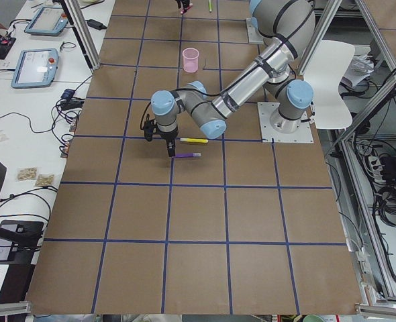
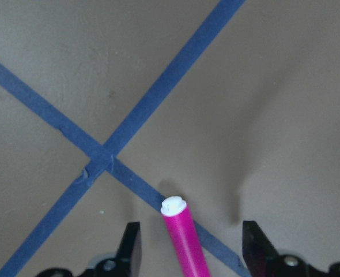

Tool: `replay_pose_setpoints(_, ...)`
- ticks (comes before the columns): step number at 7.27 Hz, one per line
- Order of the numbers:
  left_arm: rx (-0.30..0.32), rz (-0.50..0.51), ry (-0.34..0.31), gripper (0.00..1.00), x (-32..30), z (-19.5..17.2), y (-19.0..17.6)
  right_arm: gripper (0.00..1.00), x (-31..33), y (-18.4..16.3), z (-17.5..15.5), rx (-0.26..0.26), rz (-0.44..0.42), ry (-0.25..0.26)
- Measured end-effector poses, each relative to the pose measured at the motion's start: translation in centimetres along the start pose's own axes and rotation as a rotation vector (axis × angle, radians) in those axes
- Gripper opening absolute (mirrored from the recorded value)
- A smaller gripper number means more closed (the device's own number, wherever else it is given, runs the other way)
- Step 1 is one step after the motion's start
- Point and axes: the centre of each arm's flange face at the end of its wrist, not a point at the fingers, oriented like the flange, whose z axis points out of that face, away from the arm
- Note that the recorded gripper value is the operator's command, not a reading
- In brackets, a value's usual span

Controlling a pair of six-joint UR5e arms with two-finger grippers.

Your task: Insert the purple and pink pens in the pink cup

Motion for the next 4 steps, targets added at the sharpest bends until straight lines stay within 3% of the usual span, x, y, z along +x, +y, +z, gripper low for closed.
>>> replay_pose_setpoints(1, -0.016, -0.002, 0.014, 0.75, -0.4, 1.7, -0.2, 0.66, 0.0, 0.0, 0.1, -0.004, -0.001, -0.002)
replay_pose_setpoints(3, -0.034, 0.0, 0.024, 0.49, -0.7, 3.4, -0.5, 0.34, 0.0, 0.0, 0.2, -0.004, 0.0, -0.004)
replay_pose_setpoints(4, -0.04, 0.001, 0.024, 0.41, -0.7, 3.8, -0.5, 0.32, 0.0, 0.0, 0.3, -0.004, 0.001, -0.003)
